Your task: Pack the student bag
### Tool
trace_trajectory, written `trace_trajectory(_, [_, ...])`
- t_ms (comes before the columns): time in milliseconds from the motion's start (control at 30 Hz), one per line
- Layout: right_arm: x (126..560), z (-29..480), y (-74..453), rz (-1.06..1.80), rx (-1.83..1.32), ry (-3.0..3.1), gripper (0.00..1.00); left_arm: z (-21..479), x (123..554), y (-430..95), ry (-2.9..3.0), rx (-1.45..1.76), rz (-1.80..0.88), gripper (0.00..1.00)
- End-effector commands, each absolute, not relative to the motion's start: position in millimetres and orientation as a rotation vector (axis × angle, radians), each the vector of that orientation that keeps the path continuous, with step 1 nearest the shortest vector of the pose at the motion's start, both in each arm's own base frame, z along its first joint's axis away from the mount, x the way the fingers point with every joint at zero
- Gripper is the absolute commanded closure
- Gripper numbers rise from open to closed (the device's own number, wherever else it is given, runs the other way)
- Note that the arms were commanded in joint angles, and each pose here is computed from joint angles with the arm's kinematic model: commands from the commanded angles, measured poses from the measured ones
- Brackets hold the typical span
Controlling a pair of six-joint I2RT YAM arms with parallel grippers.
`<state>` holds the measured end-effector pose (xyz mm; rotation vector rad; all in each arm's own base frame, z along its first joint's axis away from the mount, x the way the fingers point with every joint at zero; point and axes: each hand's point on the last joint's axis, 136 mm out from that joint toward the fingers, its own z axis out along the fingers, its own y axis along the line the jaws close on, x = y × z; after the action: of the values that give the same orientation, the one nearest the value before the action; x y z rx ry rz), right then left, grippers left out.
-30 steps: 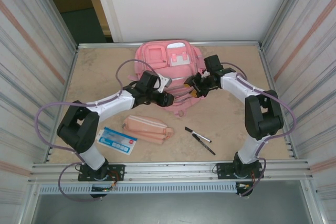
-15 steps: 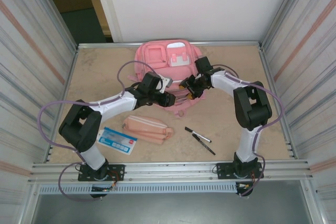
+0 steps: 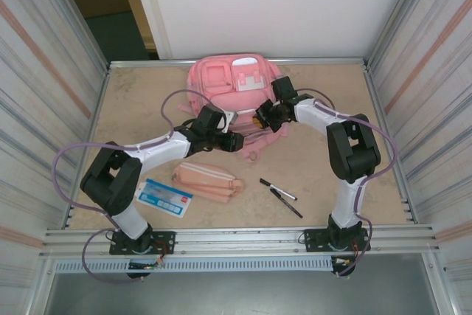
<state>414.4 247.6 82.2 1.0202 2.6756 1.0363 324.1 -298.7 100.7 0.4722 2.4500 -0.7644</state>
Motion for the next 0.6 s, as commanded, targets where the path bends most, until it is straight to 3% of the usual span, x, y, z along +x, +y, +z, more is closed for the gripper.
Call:
trace_trajectory(0, [436.2, 110.7, 255.7, 1.103, 0.986, 2.554, 0.76, 122.1, 337.7, -291.8, 2.39, 0.419, -0.739, 0.54])
trace_trajectory(67, [435.3, 101.6, 252.4, 1.075, 1.018, 2.546, 0.59, 122.0, 340.4, -289.1, 2.389, 0.408, -0.726, 0.55])
trace_trajectory(200, [430.2, 67.2, 245.4, 0.998, 1.129, 2.528, 0.54, 120.1, 339.9, -285.0, 2.382, 0.389, -0.719, 0.54])
trace_trajectory(300, [440.5, 55.4, 248.7, 0.971, 1.066, 2.513, 0.59, 116.4, 338.6, -284.8, 2.392, 0.383, -0.724, 0.55])
trace_trajectory(400, [445.7, 59.2, 252.1, 0.987, 1.034, 2.508, 0.79, 118.3, 335.6, -284.4, 2.403, 0.377, -0.734, 0.55])
trace_trajectory(567, [449.2, 125.7, 267.3, 1.161, 0.996, 2.391, 0.96, 128.5, 338.4, -276.4, 2.405, 0.314, -0.701, 0.54])
